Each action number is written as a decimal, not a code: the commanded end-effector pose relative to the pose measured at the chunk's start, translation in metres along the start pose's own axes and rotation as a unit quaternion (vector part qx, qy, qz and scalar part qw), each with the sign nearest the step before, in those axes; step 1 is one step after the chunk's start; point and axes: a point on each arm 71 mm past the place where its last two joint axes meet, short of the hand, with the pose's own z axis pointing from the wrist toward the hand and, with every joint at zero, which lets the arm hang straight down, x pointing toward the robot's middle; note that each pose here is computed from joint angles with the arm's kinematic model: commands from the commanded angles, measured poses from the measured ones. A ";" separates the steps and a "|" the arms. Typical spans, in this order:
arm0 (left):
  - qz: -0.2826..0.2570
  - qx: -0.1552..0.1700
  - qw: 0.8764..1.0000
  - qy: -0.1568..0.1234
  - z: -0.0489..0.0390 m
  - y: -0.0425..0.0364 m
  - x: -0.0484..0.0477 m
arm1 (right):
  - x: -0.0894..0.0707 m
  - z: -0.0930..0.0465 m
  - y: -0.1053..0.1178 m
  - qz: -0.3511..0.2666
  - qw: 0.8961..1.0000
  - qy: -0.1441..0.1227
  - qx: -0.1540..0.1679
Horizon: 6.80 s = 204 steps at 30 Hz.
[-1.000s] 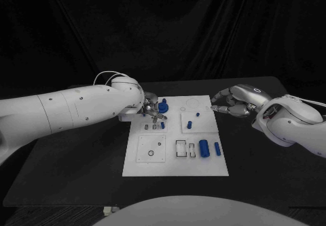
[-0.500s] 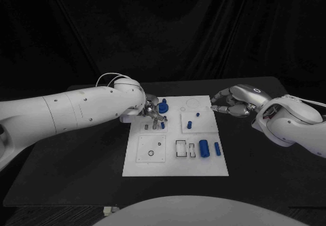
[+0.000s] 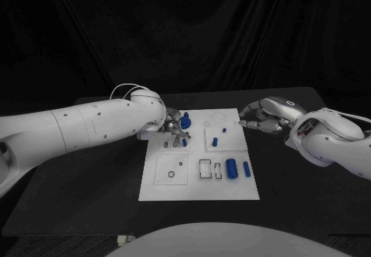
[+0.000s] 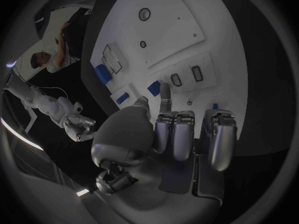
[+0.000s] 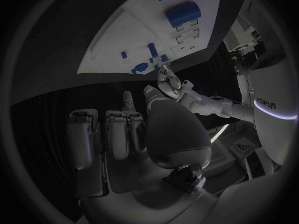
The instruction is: Assemble the parts on the task board
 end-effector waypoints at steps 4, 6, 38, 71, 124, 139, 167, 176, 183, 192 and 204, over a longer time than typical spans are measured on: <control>0.004 0.013 1.000 0.012 0.0019 -0.0037 0.0028 | 0.001 -0.001 -0.002 0.001 1.000 0.003 0.010; 0.005 0.013 1.000 0.013 0.0026 -0.0039 0.0031 | 0.001 -0.001 -0.002 0.002 1.000 0.003 0.011; 0.011 0.004 0.999 0.041 0.0105 -0.0024 0.0098 | 0.002 0.000 -0.003 0.003 1.000 0.007 0.012; 0.004 0.021 0.999 0.030 0.0111 -0.0040 0.0091 | 0.004 -0.001 -0.005 0.002 1.000 0.015 0.020; -0.018 0.029 0.999 -0.007 0.0023 0.0111 0.0083 | 0.006 -0.003 -0.009 0.008 0.999 0.024 0.035; -0.111 -0.005 0.993 0.036 -0.0096 0.0307 0.0214 | 0.007 -0.004 -0.012 0.012 0.998 0.029 0.046; -0.136 -0.030 0.990 0.022 -0.0128 0.0412 0.0215 | 0.011 -0.004 -0.012 0.013 0.998 0.035 0.049; -0.138 -0.023 0.990 0.017 -0.0116 0.0385 0.0202 | 0.011 -0.004 -0.013 0.014 0.998 0.033 0.049; -0.139 -0.021 0.990 0.014 -0.0103 0.0367 0.0193 | 0.012 -0.005 -0.013 0.015 0.998 0.032 0.048; -0.138 -0.021 0.990 0.018 -0.0069 0.0360 0.0214 | 0.013 -0.005 -0.014 0.016 0.998 0.031 0.048; -0.140 -0.022 0.990 0.019 -0.0039 0.0365 0.0239 | 0.014 -0.006 -0.014 0.017 0.998 0.031 0.048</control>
